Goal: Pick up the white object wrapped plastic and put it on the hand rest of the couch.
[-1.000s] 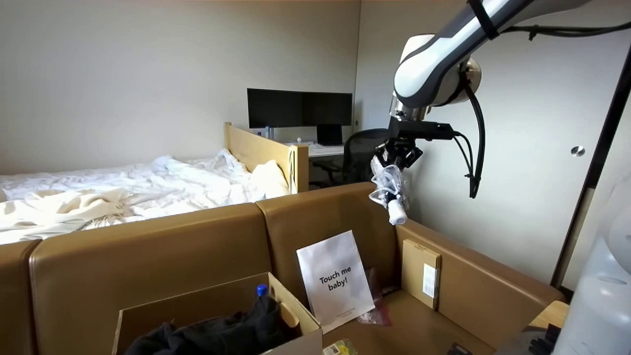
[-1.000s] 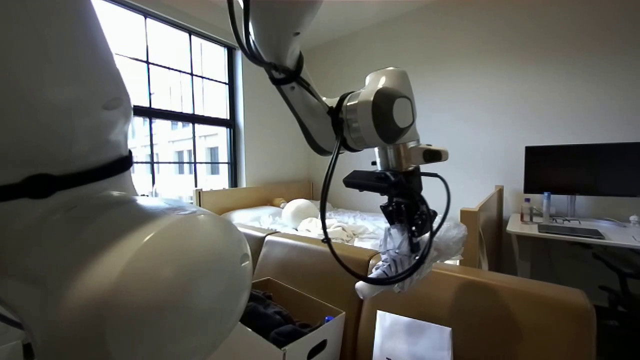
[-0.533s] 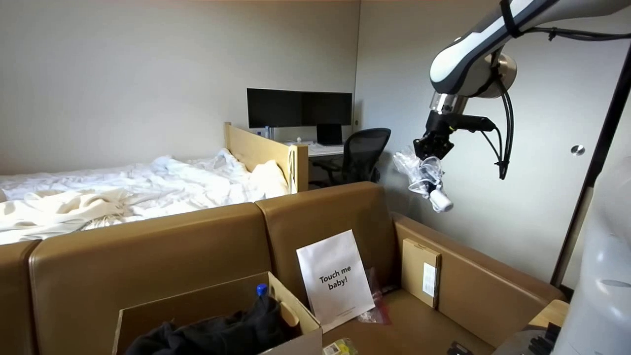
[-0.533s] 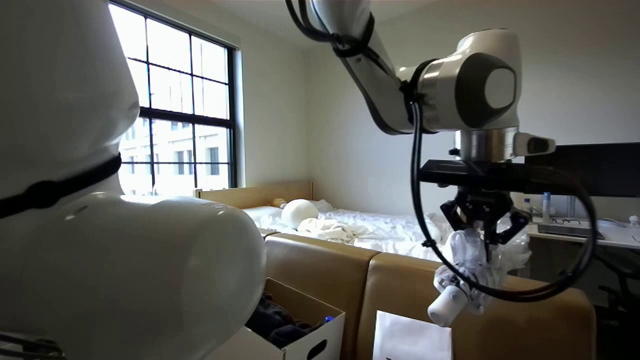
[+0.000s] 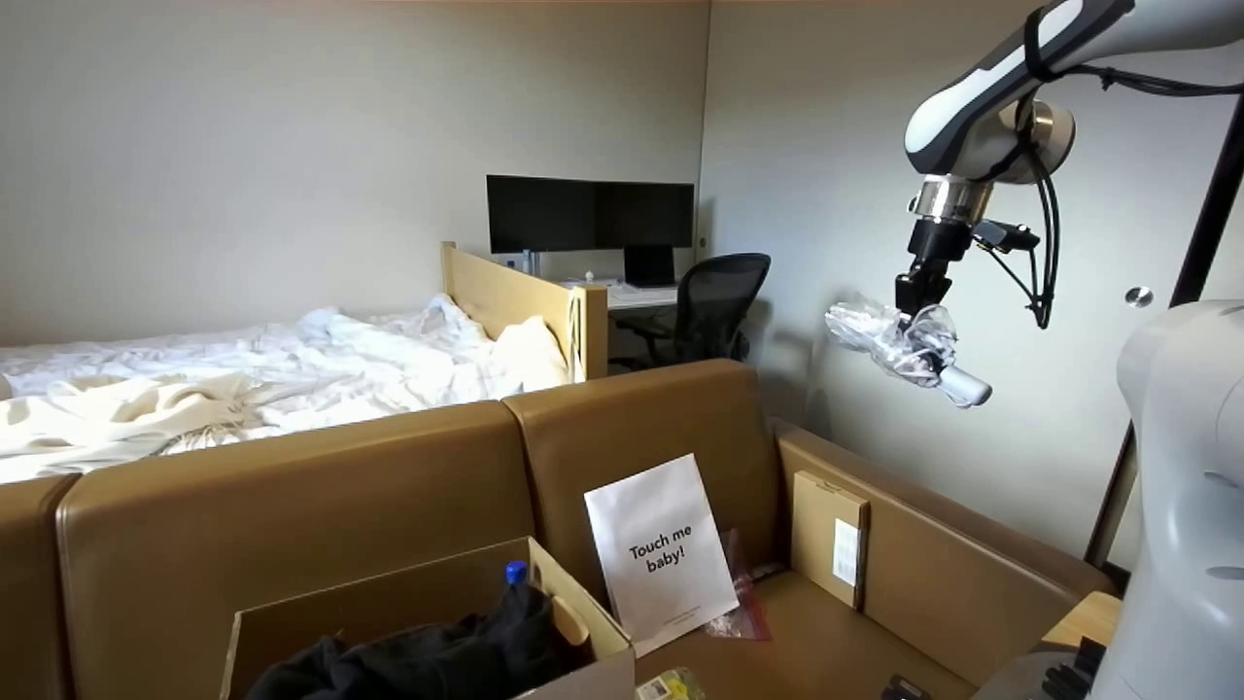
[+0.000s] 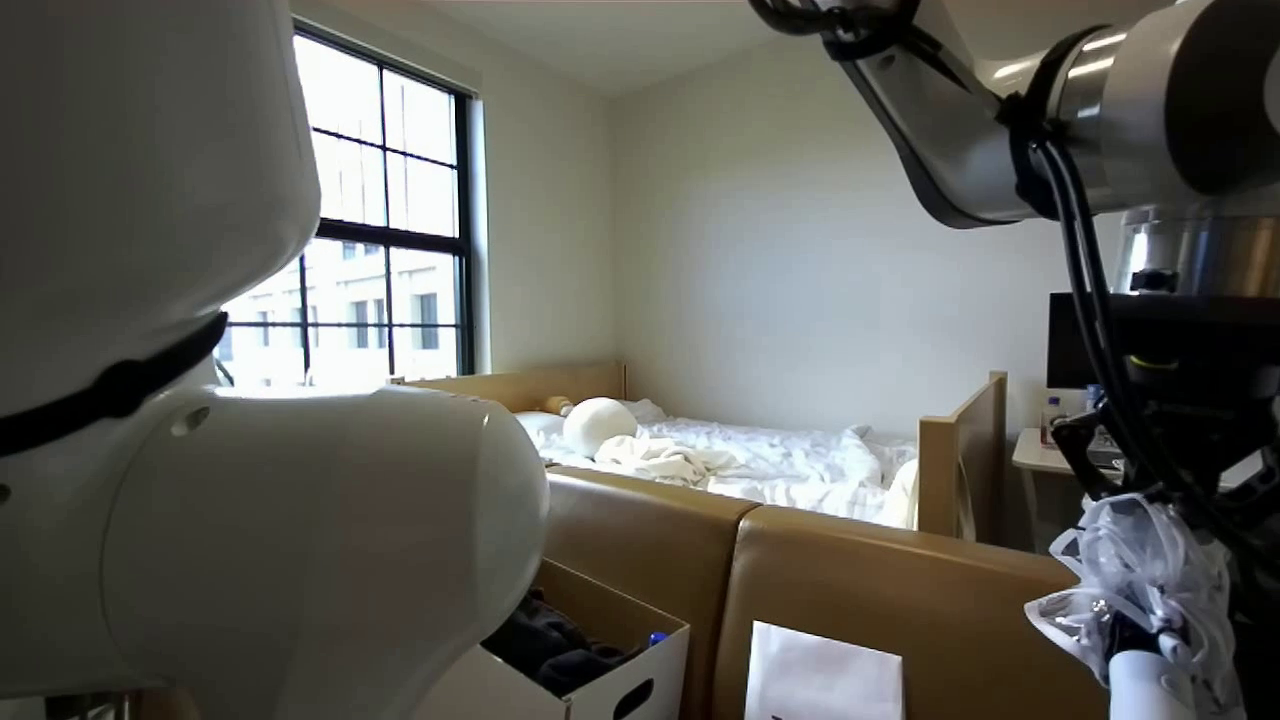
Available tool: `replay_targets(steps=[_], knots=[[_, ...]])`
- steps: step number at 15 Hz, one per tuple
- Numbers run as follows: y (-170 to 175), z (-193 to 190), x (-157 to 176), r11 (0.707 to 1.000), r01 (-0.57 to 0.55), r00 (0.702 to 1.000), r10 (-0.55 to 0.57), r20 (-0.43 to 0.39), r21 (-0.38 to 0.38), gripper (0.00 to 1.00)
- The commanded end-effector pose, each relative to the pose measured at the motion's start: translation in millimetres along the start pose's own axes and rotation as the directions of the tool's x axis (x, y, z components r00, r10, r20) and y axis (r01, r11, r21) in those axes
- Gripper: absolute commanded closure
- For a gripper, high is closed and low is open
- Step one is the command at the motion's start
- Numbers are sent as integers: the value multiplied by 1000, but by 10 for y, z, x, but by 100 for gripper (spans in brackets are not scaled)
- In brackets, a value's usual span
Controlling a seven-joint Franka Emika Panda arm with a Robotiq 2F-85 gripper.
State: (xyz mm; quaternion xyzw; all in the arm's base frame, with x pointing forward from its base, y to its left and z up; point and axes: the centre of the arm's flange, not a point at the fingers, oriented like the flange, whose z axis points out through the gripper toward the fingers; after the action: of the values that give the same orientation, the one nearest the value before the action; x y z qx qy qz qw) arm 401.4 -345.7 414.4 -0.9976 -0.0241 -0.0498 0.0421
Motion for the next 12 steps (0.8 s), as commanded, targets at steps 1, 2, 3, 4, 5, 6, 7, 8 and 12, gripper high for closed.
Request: replay_targets(steps=[1,2,3,4,5,6,7,8,12], knots=[[-16,-8,23,1000,5,1000,-5,3,-4,84],[-41,-2,46,1000,10,1000,-10,8,-7,84],[-58,4,63,1000,14,1000,-14,12,-10,84],[-70,9,74,1000,17,1000,-16,16,-13,90],[39,129,148,999,0,1000,1,19,-40,90],[156,242,171,999,-1,1000,3,30,-51,90],[272,356,177,998,-12,1000,13,19,-70,90],[368,459,160,996,-19,1000,18,-9,-89,90],[679,776,236,989,-20,997,10,-75,-144,90]])
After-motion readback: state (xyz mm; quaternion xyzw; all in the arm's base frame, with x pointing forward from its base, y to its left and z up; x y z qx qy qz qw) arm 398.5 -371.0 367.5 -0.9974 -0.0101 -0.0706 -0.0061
